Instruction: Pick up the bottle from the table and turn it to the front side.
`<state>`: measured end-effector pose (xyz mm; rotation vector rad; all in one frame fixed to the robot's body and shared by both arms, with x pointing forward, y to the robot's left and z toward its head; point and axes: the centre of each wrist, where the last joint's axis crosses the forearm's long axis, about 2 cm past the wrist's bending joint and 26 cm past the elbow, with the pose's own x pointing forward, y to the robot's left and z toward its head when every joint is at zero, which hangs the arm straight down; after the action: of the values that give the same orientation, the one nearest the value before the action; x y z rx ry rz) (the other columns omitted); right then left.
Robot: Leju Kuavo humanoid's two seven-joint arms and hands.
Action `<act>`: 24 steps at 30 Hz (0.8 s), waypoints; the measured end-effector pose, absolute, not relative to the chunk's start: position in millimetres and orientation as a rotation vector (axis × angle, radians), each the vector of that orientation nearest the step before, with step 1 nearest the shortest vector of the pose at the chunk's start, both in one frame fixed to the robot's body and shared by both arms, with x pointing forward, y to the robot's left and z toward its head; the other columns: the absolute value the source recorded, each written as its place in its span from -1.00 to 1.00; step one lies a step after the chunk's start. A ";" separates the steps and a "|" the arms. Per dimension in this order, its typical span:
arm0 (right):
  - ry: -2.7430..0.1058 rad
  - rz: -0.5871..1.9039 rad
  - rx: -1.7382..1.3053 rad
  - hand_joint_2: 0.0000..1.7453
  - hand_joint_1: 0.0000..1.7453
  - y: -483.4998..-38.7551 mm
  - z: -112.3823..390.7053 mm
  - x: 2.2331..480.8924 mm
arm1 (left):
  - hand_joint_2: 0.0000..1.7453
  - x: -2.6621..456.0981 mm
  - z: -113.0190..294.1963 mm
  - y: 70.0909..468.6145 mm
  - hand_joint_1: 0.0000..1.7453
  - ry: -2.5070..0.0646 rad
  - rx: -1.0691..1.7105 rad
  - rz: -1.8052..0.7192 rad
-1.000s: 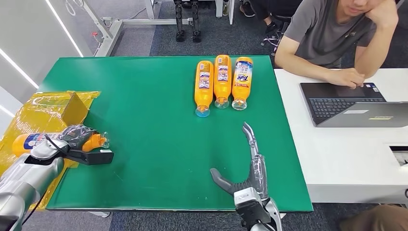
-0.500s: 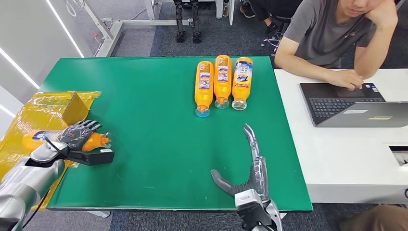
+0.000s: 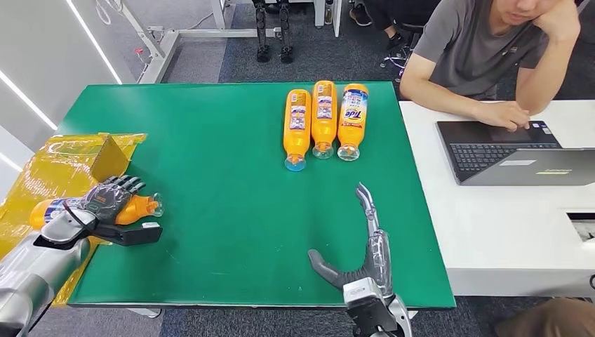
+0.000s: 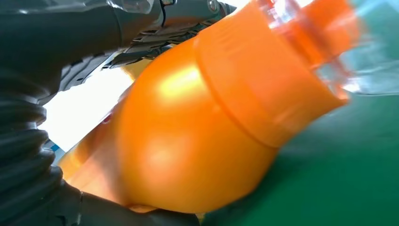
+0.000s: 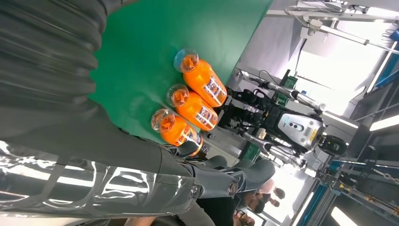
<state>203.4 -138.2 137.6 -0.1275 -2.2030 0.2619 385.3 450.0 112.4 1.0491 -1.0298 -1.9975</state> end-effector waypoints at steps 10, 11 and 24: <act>-2.200 0.259 -0.126 1.00 -1.00 -138.3 137.5 201.1 | 1.00 376.4 108.5 461.3 -1.00 -1.017 1.118 -1.986; -2.200 0.259 -0.126 1.00 -1.00 -138.4 137.3 200.8 | 1.00 375.5 108.1 462.1 -1.00 -1.017 1.126 -1.985; -2.214 0.239 -0.172 1.00 -1.00 -147.2 143.5 199.9 | 1.00 345.0 109.0 497.9 -1.00 -1.046 1.277 -2.003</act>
<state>199.9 -147.2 143.5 -0.1718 -2.2139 0.2389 345.0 497.9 109.0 1.2768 -1.0456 -2.0027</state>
